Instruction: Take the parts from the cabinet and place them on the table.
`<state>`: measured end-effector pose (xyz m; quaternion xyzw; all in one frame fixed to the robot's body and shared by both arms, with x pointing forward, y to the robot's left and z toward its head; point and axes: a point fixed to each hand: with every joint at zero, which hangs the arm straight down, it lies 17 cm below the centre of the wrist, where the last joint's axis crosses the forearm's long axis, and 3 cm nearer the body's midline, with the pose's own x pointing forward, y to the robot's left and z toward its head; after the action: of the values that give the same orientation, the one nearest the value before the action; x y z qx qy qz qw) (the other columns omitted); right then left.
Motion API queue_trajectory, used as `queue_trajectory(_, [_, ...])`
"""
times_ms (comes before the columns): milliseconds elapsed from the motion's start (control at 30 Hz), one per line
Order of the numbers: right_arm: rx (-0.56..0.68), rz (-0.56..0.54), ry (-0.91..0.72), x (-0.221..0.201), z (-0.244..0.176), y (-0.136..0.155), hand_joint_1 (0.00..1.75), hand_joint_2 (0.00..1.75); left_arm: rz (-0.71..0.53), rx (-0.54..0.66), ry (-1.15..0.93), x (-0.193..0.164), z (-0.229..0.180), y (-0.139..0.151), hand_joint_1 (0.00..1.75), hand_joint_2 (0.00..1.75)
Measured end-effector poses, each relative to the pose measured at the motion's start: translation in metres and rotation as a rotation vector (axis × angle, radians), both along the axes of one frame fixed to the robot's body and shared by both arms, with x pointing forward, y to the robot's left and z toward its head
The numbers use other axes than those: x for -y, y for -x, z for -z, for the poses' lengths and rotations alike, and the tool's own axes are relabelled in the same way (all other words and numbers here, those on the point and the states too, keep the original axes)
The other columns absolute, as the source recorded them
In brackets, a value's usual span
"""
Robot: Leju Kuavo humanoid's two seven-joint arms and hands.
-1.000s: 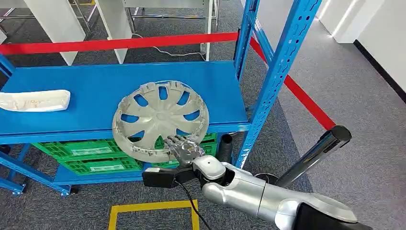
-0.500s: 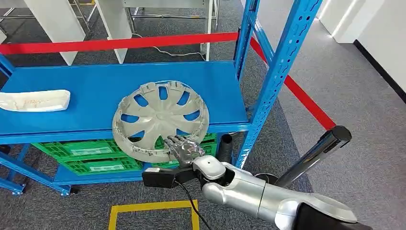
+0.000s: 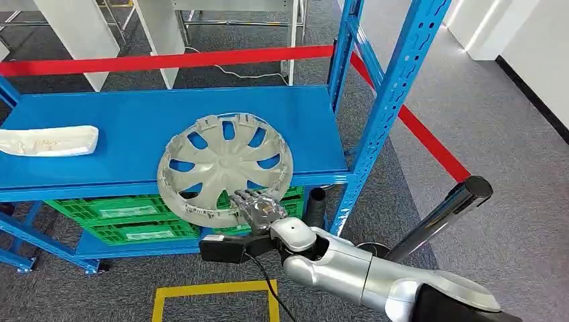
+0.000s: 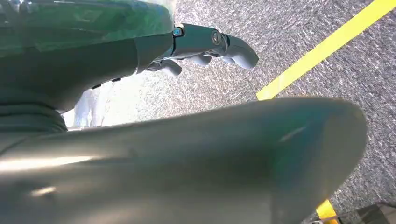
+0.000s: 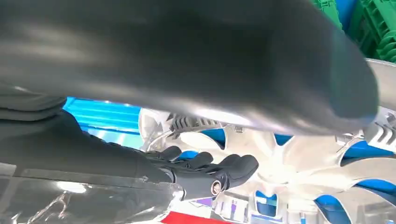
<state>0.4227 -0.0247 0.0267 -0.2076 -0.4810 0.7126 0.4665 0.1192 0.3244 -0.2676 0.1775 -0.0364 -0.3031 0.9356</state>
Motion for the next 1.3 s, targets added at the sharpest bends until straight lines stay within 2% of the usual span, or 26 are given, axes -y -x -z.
queue_trajectory(1300, [0.000, 0.000, 0.000, 0.0000, 0.0000, 0.0000, 0.00, 0.00, 0.000, 0.000, 0.001, 0.0003, 0.0000, -0.0001, 0.00, 0.00])
